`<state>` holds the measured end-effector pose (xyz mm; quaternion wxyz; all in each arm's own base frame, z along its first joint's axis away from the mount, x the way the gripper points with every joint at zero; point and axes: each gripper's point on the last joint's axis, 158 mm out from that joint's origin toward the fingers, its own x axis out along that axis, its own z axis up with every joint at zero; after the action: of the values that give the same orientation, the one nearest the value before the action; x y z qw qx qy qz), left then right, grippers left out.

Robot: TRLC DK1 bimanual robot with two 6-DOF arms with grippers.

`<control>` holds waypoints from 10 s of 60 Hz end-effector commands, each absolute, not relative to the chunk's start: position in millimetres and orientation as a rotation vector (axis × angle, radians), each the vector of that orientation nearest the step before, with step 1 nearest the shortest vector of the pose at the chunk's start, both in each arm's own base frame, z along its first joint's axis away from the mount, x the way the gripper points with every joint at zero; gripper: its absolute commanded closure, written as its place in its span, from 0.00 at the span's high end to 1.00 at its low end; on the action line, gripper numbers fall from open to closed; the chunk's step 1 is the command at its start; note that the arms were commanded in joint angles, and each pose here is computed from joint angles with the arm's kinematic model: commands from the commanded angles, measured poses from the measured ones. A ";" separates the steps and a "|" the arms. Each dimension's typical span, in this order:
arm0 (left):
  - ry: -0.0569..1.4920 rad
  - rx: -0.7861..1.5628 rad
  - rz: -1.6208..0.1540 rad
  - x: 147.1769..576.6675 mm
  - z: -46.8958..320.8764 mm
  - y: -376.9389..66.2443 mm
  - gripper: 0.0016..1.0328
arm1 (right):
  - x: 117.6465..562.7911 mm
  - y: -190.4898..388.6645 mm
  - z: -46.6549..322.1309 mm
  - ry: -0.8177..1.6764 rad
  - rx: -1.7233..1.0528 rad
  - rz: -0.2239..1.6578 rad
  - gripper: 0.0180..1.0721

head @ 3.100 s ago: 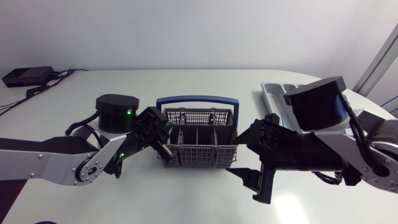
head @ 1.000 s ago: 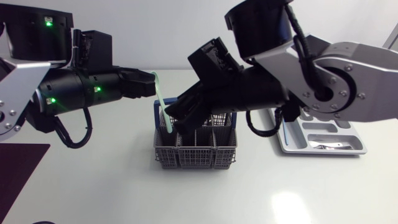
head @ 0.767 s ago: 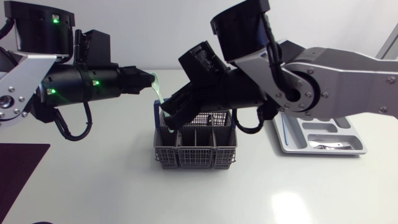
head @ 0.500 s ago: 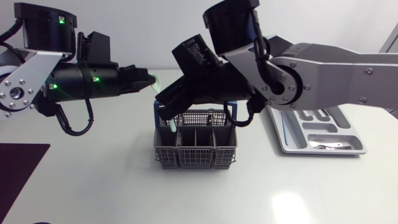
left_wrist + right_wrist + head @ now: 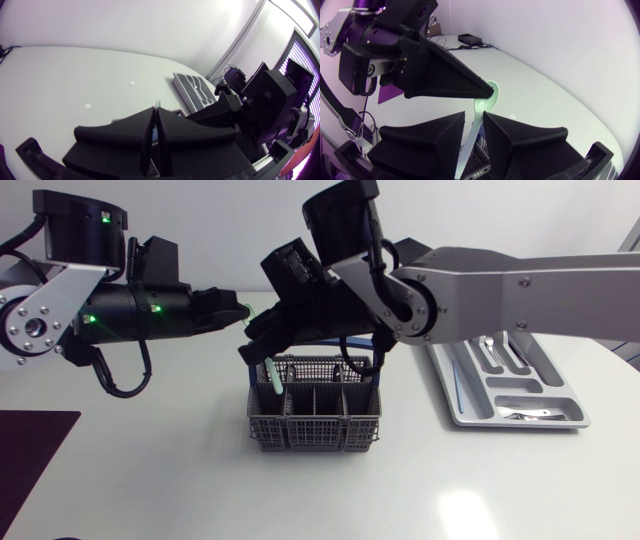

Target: Unload the cutlery basket into the drawer organizer.

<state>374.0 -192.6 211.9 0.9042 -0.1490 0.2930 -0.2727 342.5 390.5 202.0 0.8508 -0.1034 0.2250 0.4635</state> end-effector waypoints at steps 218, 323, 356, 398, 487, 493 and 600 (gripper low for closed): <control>0.549 0.194 -0.541 332.0 168.0 -124.1 0.79 | 375.5 -175.9 -16.5 0.979 -1.171 0.881 0.46; 0.771 0.392 -0.709 353.8 49.2 -162.8 0.79 | 369.2 204.7 42.6 0.722 -0.717 0.962 0.49; 0.773 0.397 -0.700 349.1 48.8 -160.2 0.81 | 375.2 202.5 39.6 0.724 -0.718 0.936 0.58; 0.696 0.353 -0.574 346.5 83.7 -113.0 0.95 | 360.8 158.1 64.9 0.691 -0.752 0.774 0.96; 0.625 0.352 -0.543 316.6 111.0 -100.1 0.95 | 314.4 165.6 86.1 0.591 -0.765 0.744 0.96; 0.605 0.359 -0.533 313.9 115.3 -97.1 0.95 | 312.6 143.2 101.4 0.580 -0.741 0.685 0.96; 0.097 -0.001 -0.014 255.2 131.5 -2.7 0.96 | 254.4 -1.9 149.1 0.057 0.000 -0.010 0.96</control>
<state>254.4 -5.5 152.0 0.9994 0.0121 0.0290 -0.0135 253.9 0.5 152.3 0.9993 -0.0174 0.0324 0.0009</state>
